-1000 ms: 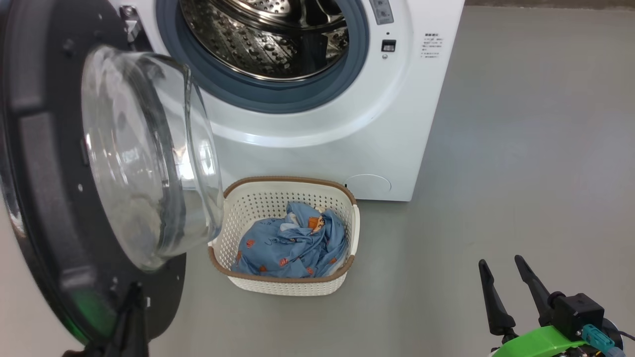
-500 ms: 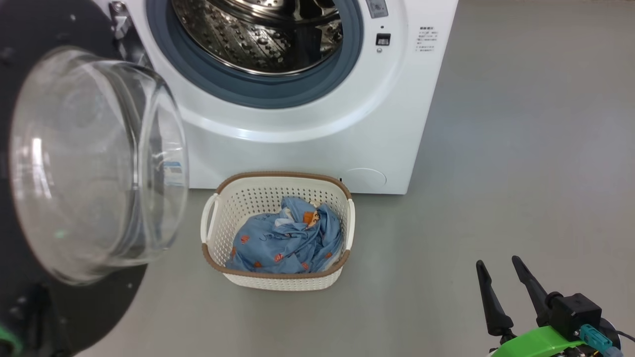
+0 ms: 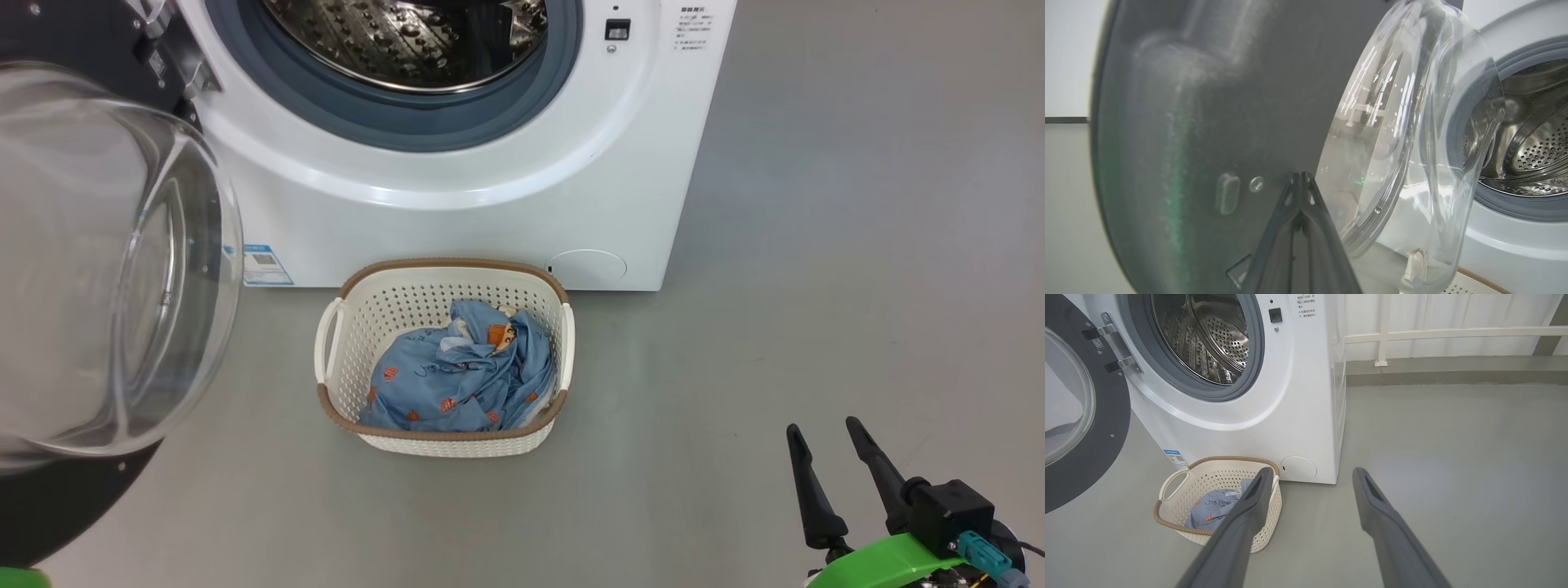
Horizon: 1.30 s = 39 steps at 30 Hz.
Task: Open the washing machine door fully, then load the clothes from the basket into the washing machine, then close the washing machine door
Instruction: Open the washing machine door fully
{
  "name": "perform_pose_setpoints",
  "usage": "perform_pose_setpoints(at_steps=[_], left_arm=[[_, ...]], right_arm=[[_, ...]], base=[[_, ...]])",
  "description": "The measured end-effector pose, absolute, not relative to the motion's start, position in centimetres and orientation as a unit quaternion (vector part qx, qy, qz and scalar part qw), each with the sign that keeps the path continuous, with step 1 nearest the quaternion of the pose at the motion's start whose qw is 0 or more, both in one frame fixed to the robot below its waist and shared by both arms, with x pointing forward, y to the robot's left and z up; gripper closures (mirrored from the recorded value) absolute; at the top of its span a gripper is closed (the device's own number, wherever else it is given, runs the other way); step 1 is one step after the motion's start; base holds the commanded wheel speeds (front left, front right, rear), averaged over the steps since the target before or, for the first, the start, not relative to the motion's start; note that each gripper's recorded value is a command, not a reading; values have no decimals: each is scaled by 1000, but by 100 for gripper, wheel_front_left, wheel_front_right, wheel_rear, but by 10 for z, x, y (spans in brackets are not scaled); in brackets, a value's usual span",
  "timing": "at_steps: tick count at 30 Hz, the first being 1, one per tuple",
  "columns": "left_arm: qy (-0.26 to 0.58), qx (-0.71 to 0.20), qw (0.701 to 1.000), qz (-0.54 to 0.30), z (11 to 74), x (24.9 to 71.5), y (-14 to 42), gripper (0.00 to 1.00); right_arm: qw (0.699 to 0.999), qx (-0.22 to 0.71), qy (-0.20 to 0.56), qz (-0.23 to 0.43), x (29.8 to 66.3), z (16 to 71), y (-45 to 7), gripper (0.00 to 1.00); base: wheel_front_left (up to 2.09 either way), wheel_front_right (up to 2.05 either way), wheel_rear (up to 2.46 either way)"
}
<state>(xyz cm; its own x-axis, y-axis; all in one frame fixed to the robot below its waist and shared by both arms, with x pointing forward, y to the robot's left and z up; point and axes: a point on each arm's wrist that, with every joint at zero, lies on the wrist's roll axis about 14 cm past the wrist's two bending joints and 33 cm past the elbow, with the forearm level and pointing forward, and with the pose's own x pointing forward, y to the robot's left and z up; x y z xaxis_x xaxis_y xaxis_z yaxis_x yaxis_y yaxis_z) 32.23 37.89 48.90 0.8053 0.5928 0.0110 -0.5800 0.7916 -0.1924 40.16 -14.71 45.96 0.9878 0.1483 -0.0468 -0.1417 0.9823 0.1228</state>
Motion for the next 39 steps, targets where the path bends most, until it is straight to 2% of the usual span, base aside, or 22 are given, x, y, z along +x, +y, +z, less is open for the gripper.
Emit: perform_pose_setpoints(at_steps=[12,21,29,38,39], left_arm=[[-33,-80,939,333,493,328,422,100],[-30,-74,938,336,494,331,432,100],[-67,-50,949,305,522,338,419,100],[-81,-36,967,238,527,341,358,100],[-81,-36,967,238,527,341,358,92]], right_arm=[[995,61,25,74,408,460,-146,0],[995,60,24,71,407,461,-148,0],[996,61,14,70,405,469,-149,0],[995,63,7,75,403,474,-145,0],[995,63,7,75,403,474,-145,0]], base=[[0,0,0],[0,0,0],[0,0,0],[0,0,0],[0,0,0]])
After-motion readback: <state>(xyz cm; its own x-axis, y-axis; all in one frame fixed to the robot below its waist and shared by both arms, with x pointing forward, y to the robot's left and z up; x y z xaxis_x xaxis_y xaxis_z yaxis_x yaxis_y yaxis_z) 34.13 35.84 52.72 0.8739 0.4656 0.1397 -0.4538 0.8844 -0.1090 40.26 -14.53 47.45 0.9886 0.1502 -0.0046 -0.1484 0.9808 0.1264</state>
